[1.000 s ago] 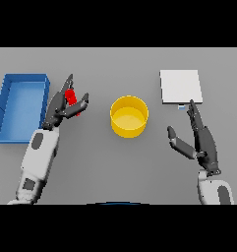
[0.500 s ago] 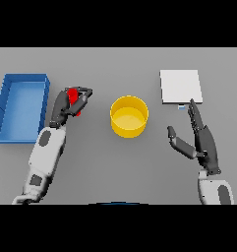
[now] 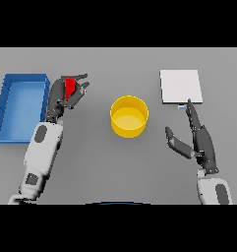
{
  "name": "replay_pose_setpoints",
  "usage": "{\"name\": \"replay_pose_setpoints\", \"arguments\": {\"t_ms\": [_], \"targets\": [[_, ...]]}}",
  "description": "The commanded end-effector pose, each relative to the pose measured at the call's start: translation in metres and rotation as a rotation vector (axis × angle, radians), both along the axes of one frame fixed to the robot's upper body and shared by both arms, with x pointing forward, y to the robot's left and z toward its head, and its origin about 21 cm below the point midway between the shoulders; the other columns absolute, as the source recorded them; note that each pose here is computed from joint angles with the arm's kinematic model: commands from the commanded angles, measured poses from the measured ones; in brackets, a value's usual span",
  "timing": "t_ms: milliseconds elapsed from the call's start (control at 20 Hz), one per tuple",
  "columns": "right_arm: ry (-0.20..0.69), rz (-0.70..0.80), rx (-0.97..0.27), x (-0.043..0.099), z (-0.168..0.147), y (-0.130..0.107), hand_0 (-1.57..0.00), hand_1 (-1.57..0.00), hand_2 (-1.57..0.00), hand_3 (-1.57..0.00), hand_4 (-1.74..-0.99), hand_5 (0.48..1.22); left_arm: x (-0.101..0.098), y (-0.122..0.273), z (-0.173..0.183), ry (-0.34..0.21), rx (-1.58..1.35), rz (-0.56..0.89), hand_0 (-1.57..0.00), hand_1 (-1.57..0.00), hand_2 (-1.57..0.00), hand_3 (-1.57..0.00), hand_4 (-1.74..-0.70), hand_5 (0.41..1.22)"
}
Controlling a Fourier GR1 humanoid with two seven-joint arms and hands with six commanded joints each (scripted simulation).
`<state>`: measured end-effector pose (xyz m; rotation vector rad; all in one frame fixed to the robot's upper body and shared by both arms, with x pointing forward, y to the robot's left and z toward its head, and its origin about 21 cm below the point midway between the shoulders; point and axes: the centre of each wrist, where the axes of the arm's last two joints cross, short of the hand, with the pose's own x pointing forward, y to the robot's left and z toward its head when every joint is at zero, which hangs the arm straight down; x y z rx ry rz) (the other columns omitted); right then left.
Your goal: Pick up the red beaker and tilt it to pour out 1 green nut into yellow bowl. Pick up the yellow bowl and place it on the metallic measuring scale.
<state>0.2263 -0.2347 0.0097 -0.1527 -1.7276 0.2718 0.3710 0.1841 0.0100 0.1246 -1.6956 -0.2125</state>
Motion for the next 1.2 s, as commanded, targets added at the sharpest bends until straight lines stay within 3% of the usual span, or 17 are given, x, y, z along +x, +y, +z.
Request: {"name": "replay_pose_setpoints", "arguments": {"t_ms": [0, 200, 550, 900, 1050, 1150], "targets": [[0.002, -0.006, -0.006, 0.001, 0.0, -0.001, 0.0, 0.0, 0.0, 0.0, -1.25, 0.672, 0.0, -0.003, 0.007, -0.012, 0.026, -0.007, -1.55, -1.55, -1.55, -1.55, -1.72, 1.097], [-0.001, -0.013, -0.033, 0.002, 0.002, 0.007, 0.0, 0.0, 0.0, 0.0, -1.245, 0.688, 0.004, -0.014, 0.04, -0.032, 0.302, -0.118, -1.56, -1.56, -1.56, -1.56, -1.73, 1.119], [0.012, -0.011, -0.032, -0.006, 0.003, 0.003, 0.0, 0.0, 0.0, 0.0, -1.248, 0.711, 0.002, -0.028, 0.054, -0.034, 0.54, -0.207, -1.56, -1.56, -1.56, -1.56, -1.73, 1.112], [0.004, -0.002, -0.023, -0.004, 0.006, 0.006, 0.0, 0.0, 0.0, 0.0, -1.269, 0.722, 0.015, -0.065, 0.071, -0.186, 1.109, -0.339, -1.57, -1.57, -1.57, -1.57, -1.74, 1.166], [0.001, 0.006, -0.015, -0.006, 0.003, 0.007, 0.0, 0.0, 0.0, 0.0, -1.264, 0.717, 0.027, -0.074, 0.081, -0.225, 1.302, -0.397, -1.57, -1.57, -1.57, -1.57, -1.74, 1.193], [0.007, -0.009, -0.017, -0.002, 0.004, 0.006, 0.0, 0.0, 0.0, 0.0, -1.262, 0.705, 0.031, -0.082, 0.086, -0.253, 1.422, -0.469, -1.57, -1.57, -1.57, -1.57, -1.65, 1.203]]}}
